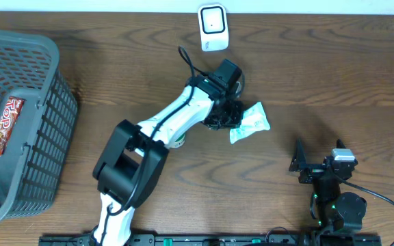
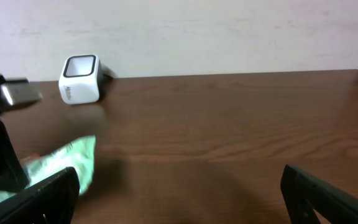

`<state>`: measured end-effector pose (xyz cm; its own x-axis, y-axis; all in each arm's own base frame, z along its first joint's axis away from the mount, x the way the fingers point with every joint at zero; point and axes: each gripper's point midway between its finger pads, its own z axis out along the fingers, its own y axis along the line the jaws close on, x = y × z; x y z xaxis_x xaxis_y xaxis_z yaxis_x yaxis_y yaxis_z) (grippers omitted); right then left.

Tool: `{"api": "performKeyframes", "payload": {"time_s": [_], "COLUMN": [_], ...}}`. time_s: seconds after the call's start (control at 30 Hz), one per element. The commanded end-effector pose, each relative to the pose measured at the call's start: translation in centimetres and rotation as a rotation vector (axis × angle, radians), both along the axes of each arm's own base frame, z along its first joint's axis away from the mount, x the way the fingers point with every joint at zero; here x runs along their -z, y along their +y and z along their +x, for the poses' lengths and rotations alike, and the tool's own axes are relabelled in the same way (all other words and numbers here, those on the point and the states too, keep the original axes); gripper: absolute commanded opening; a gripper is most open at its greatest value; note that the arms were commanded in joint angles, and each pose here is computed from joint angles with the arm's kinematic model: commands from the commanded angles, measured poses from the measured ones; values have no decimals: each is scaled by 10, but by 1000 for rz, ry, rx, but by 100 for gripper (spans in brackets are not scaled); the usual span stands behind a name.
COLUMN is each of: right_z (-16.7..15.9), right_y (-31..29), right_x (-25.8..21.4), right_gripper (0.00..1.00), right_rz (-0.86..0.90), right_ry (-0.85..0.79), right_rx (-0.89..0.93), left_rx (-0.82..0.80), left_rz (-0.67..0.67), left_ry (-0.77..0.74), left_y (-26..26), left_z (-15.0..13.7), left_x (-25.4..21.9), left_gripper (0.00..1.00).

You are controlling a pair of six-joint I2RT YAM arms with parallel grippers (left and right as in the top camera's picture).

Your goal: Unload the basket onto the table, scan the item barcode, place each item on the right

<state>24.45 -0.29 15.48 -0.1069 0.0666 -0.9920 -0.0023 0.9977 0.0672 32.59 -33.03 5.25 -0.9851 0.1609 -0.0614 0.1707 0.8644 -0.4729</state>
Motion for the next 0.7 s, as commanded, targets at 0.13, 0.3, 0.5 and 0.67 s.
{"api": "performKeyframes", "payload": {"time_s": [0.13, 0.3, 0.5, 0.67], "right_z": [-1, -1, -1, -1], "right_y": [-3, -3, -3, -3], "right_x": [0, 0, 0, 0], "right_gripper": [99, 99, 99, 99], "right_rz": [3, 3, 3, 3], "right_ry": [4, 4, 4, 4], "right_rx": [11, 11, 11, 11], "left_rx": [49, 89, -310, -805], "left_rz": [-53, -184, 44, 431], "left_ry": [-145, -450, -908, -978], "left_y": [-11, 3, 161, 347], "left_z": [19, 49, 75, 30], "left_x": [-39, -180, -351, -394], "left_gripper": [98, 98, 98, 98]}}
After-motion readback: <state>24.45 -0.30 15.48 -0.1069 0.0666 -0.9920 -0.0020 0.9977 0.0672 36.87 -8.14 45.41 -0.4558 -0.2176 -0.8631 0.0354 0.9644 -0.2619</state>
